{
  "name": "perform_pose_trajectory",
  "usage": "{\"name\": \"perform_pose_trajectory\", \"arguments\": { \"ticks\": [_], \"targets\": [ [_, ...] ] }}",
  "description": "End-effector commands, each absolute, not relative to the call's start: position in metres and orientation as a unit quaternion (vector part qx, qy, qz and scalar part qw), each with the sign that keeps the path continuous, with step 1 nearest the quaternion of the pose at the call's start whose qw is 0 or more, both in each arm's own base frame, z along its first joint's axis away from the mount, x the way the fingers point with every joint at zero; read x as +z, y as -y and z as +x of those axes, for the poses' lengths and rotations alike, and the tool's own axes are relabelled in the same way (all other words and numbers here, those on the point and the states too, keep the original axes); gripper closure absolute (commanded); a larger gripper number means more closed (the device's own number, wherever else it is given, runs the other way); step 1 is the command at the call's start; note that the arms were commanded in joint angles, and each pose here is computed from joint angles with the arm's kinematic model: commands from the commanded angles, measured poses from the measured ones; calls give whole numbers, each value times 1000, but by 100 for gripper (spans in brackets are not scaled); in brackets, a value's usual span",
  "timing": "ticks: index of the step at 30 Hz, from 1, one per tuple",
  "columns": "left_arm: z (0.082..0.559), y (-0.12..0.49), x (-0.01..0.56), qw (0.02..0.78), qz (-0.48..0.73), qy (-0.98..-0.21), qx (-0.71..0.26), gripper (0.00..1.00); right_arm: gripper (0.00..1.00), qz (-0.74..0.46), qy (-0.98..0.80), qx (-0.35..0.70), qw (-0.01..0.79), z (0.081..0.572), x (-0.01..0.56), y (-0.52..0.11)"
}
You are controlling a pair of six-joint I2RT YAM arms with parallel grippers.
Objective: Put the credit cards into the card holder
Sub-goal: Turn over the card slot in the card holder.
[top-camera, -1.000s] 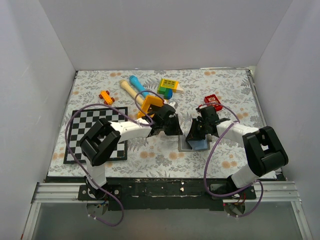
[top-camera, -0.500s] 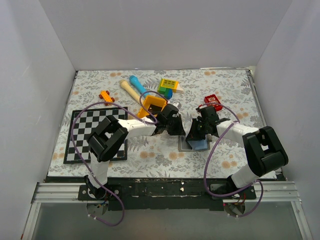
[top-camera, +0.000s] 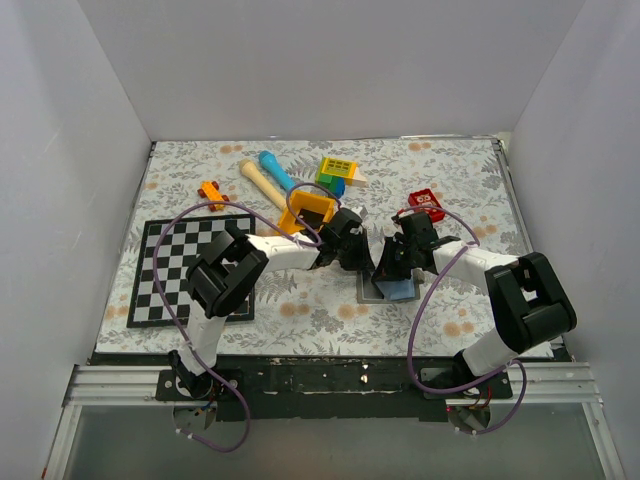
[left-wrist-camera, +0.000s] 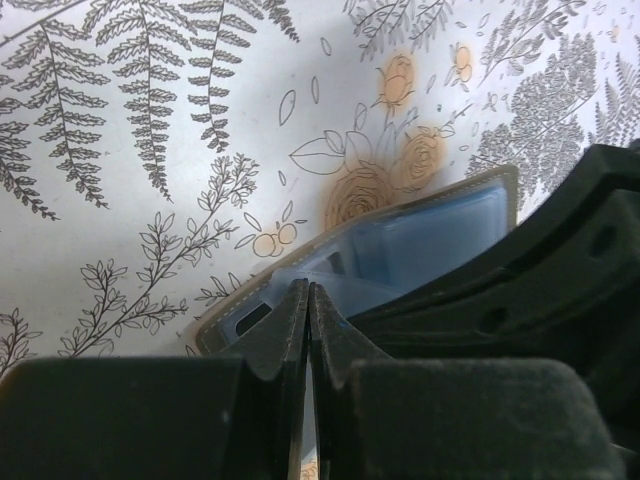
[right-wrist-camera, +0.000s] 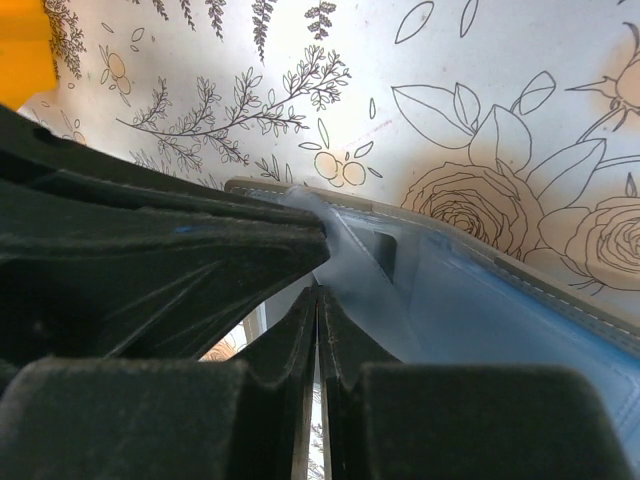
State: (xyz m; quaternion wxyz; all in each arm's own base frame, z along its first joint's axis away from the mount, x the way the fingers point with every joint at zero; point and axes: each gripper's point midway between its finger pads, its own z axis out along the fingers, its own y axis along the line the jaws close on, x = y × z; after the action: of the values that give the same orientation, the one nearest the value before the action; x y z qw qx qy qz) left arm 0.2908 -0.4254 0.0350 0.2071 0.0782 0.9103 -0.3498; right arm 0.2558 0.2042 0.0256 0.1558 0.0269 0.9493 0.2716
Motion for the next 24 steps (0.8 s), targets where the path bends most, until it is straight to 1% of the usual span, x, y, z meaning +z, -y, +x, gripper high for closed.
{"name": "perform_pose_trajectory", "arguments": {
  "ticks": [1, 5, 12, 18, 20, 24],
  "targets": [
    [291, 431, 41, 208, 83, -906, -360, 100, 89, 27, -956, 254, 142, 247, 14, -198],
    [288, 428, 33, 203, 83, -909, -354, 100, 90, 29, -956, 254, 147, 247, 19, -197],
    [284, 424, 26, 195, 80, -913, -348, 100, 89, 24, -945, 265, 190, 248, 51, -194],
    [281, 422, 23, 192, 76, -914, -348, 100, 89, 62, -949, 200, 236, 251, 64, -164],
    [281, 422, 24, 193, 76, -914, -349, 100, 89, 69, -953, 177, 235, 251, 61, -156],
    [281, 422, 27, 195, 77, -913, -351, 100, 92, 80, -963, 135, 220, 252, 48, -144]
  ]
}}
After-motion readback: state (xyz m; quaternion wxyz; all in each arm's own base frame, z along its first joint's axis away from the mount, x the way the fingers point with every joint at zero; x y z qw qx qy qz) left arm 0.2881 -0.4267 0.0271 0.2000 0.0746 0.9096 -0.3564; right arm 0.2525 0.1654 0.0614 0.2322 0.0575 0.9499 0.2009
